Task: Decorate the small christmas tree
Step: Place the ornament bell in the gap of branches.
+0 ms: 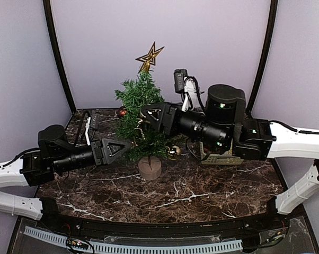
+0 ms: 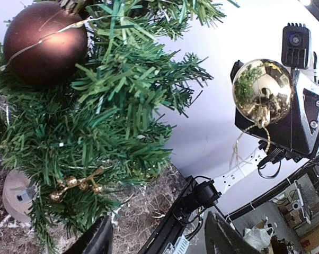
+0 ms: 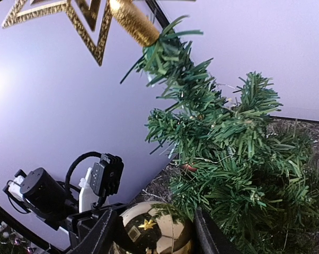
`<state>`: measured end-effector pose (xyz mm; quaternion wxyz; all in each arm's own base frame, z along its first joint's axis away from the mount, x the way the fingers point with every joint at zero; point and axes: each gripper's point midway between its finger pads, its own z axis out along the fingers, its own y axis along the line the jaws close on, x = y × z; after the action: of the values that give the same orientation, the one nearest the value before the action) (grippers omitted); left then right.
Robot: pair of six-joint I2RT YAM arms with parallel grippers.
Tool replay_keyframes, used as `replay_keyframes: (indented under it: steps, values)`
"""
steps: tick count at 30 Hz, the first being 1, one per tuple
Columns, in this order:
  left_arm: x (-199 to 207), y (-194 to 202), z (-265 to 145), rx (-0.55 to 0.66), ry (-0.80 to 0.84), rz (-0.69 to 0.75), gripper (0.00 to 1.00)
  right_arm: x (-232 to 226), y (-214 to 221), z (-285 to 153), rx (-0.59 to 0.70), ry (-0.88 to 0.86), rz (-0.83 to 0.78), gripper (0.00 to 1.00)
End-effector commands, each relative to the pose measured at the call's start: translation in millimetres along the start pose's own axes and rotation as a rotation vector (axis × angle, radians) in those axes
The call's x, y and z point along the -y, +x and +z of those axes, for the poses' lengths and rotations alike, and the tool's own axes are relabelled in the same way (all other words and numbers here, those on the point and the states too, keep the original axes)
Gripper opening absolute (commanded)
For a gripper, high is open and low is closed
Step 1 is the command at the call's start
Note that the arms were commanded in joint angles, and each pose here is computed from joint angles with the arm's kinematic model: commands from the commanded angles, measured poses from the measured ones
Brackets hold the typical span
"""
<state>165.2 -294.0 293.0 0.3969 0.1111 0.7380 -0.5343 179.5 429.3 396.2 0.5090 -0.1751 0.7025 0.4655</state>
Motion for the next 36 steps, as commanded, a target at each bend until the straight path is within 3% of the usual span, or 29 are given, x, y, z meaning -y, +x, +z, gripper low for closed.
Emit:
replay_keyframes:
  steps: [1, 9, 23, 36]
  values:
    - [20.5, -2.4, 6.4, 0.013, 0.126, 0.074, 0.62, -3.3, -13.5, -11.4, 0.064, -0.018, 0.116, 0.35]
    - [71.1, -8.2, 17.3, 0.006, 0.342, 0.203, 0.68, -15.4, -11.7, -10.4, 0.064, -0.067, 0.143, 0.35]
    - [81.5, -30.9, 24.0, 0.122, 0.343, 0.289, 0.7, -21.5, -22.9, -22.2, 0.104, -0.119, 0.162, 0.35]
    - [80.6, -39.3, 38.7, 0.17, 0.318, 0.333, 0.44, -22.4, -31.8, -33.5, 0.134, -0.142, 0.198, 0.35]
